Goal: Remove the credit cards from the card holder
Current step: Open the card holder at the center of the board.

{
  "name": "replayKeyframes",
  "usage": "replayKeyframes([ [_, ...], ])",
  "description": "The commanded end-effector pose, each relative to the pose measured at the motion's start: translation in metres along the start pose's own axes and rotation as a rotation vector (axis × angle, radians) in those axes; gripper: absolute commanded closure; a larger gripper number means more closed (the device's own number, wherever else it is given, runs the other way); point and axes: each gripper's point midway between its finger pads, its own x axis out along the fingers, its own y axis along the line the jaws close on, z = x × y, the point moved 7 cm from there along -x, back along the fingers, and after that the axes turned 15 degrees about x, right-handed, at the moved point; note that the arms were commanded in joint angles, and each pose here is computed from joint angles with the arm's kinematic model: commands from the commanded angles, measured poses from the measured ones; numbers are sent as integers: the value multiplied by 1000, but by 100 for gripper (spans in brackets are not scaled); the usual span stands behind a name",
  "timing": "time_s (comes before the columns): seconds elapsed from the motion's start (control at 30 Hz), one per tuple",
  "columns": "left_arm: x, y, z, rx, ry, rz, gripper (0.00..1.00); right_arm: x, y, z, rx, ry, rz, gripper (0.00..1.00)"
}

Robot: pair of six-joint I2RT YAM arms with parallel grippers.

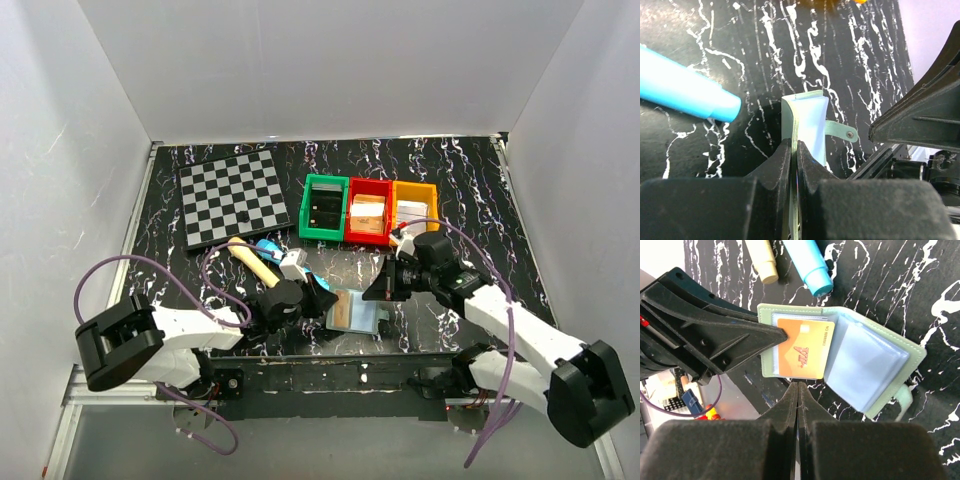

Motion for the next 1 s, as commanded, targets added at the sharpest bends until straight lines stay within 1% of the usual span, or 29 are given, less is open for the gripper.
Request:
replayKeyframes([
  [0.0, 0, 6, -3, -35, 24, -6, 100, 14, 0, 11, -18, -23, 33, 99],
  [0.33, 5, 22, -24, -22, 136, 46, 100, 41, -32, 5, 65, 92, -61, 99],
  [0.37, 5, 23, -25, -22, 140, 49, 99, 43, -35, 4, 73, 102, -73, 99],
  [0.5, 3, 24, -24, -9, 145, 57, 86, 47, -46, -1, 103, 134, -113, 99],
  [0.6, 2, 26, -23, 8, 160, 69, 66, 47, -55, -3, 129, 145, -136, 99],
  [0.67, -1, 26, -23, 12, 167, 75, 58, 46, -59, -6, 143, 154, -146, 99],
  [0.87, -10, 29, -19, 12, 163, 105, 46, 46, -65, -7, 158, 162, -161, 99],
  [0.97, -20, 29, -12, 20, 154, 118, 42, 46, -67, -8, 167, 168, -171, 99],
])
